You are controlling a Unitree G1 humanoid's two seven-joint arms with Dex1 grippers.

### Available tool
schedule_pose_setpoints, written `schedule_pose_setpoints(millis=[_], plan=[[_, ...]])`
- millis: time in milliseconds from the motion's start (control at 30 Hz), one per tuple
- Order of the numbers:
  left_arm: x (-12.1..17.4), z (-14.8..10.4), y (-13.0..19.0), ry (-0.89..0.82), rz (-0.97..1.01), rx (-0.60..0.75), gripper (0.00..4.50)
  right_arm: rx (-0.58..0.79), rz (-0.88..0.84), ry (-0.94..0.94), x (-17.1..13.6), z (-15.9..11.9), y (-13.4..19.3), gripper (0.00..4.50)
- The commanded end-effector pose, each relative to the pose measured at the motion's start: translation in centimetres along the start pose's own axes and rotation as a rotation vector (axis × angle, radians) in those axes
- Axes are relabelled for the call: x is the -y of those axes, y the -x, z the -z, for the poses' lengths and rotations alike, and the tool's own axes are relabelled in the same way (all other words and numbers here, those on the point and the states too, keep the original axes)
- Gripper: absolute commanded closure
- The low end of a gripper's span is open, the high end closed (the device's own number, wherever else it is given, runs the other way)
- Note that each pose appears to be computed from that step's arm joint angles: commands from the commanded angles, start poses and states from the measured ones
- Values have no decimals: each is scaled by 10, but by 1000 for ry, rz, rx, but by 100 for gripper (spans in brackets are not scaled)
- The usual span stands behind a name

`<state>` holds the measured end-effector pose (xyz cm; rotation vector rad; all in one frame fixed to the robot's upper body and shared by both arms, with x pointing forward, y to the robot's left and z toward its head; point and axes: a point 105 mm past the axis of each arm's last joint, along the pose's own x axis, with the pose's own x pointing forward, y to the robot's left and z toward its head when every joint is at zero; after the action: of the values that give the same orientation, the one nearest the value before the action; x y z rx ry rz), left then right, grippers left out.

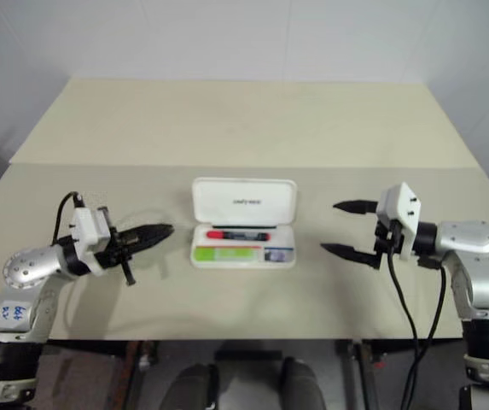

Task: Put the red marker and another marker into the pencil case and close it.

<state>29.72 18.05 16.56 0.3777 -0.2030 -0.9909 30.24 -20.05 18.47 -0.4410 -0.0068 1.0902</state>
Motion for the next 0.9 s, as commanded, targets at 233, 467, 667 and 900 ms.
schedule_pose_setpoints(millis=[233, 467, 667, 900], plan=[[-39, 2, -8, 22, -345, -7, 448, 24, 36, 59, 5, -11, 1, 0], [-54, 26, -45, 155, -391, -97, 448, 25, 37, 68, 5, -11, -7, 0], [-63, 20, -81, 173, -331, -68, 448, 36, 38, 71, 2, -12, -11, 0], [-46, -17, -85, -43, -139, 155, 448, 57, 53, 57, -4, -11, -14, 0]])
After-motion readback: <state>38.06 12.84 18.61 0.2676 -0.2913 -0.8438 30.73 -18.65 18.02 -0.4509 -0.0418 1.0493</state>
